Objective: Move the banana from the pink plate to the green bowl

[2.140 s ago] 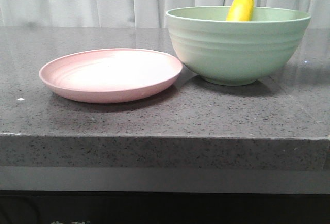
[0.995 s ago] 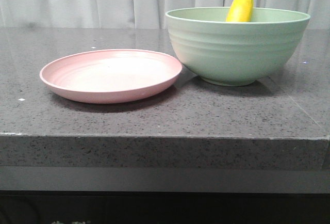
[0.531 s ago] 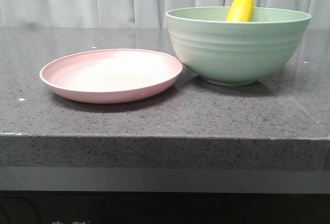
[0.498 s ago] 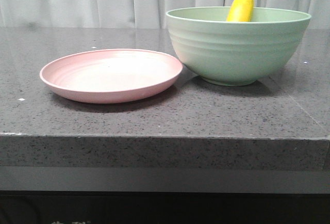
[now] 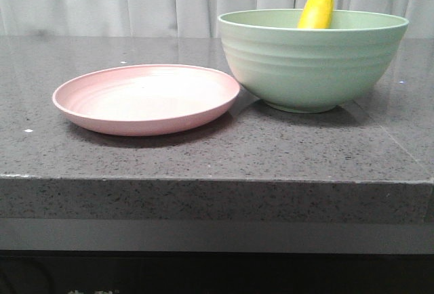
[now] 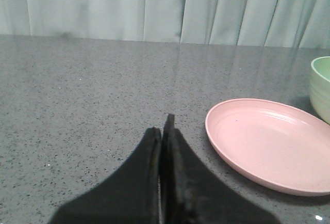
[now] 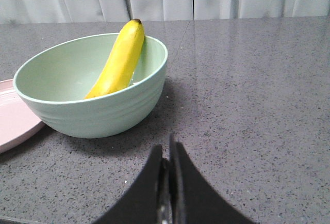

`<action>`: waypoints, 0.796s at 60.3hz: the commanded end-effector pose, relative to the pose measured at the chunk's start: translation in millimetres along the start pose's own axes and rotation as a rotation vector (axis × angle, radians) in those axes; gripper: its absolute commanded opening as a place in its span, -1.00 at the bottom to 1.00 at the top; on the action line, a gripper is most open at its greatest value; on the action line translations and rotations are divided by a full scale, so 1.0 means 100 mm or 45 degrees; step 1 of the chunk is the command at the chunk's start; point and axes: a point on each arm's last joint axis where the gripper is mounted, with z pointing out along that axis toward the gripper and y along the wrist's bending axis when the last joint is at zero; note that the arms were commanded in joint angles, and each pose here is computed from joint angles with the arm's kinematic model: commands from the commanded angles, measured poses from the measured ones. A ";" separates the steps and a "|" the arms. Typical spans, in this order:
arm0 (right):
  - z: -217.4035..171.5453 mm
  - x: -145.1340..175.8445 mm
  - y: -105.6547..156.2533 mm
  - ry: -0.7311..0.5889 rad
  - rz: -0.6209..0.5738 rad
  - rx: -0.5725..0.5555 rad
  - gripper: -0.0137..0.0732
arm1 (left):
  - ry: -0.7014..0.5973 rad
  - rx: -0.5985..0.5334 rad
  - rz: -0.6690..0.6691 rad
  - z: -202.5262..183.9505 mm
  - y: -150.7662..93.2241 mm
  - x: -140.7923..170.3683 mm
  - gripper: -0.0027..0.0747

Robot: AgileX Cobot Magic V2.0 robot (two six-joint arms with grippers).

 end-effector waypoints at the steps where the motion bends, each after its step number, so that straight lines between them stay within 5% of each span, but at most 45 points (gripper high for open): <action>1: -0.02 -0.15 0.00 -0.122 -0.006 0.009 -0.84 | -0.142 -0.019 0.013 -0.04 0.01 -0.07 -0.98; 25: -0.02 -0.15 0.00 -0.120 -0.006 0.009 -0.84 | -0.128 -0.220 -0.050 -0.09 0.15 0.74 -0.98; 48: -0.02 -0.15 0.00 -0.122 -0.006 0.009 -0.84 | -0.097 -0.222 -0.065 -0.09 0.15 0.76 -0.98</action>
